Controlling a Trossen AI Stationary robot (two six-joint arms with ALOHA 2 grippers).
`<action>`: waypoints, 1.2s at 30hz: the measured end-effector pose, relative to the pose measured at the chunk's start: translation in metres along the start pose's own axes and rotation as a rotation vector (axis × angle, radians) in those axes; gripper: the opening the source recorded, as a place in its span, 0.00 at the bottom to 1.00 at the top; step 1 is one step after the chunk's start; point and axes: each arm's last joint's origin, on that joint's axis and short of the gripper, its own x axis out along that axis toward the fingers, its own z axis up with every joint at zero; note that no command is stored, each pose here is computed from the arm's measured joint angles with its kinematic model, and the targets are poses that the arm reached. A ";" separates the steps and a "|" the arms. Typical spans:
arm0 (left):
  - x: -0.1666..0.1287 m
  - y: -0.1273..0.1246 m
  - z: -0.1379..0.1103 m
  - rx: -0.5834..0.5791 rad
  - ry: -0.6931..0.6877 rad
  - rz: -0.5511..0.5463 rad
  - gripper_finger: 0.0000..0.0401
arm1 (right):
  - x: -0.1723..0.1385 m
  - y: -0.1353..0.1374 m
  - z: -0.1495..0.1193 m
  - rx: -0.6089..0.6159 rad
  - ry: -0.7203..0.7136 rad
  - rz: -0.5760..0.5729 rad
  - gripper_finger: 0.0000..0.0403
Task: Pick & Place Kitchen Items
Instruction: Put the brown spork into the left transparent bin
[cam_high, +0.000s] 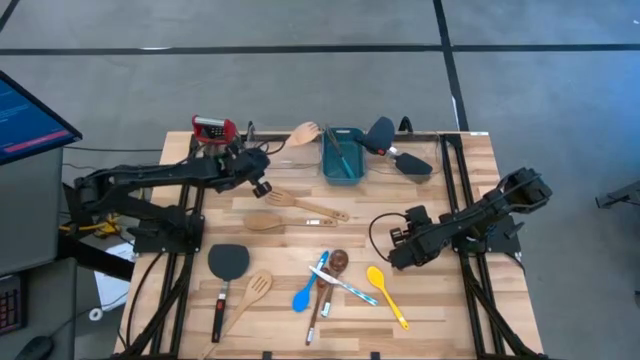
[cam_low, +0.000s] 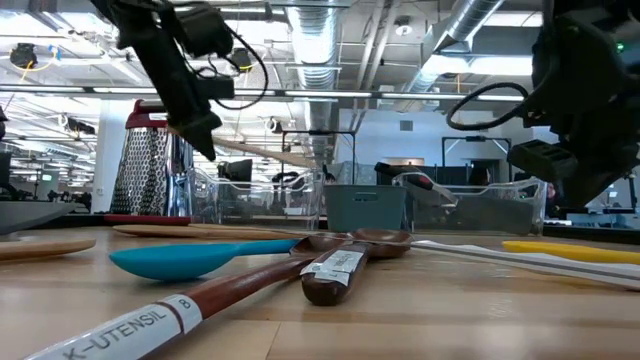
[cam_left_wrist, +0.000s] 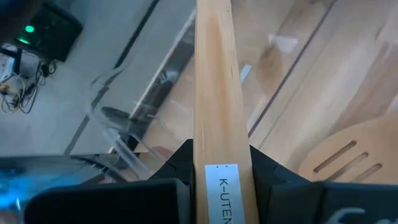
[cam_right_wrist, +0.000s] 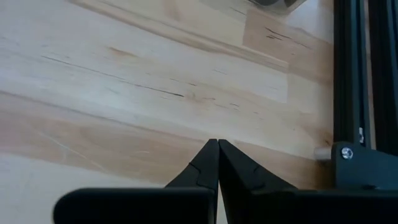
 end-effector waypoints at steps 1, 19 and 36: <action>0.004 -0.001 0.001 0.016 0.016 0.000 0.13 | 0.000 0.000 0.001 -0.006 0.002 0.000 0.00; 0.033 -0.017 0.014 0.101 0.138 -0.005 0.22 | 0.002 0.005 0.002 -0.030 0.009 0.035 0.00; 0.021 -0.009 0.016 0.041 0.092 0.004 0.30 | 0.002 0.005 0.002 -0.038 0.009 0.038 0.00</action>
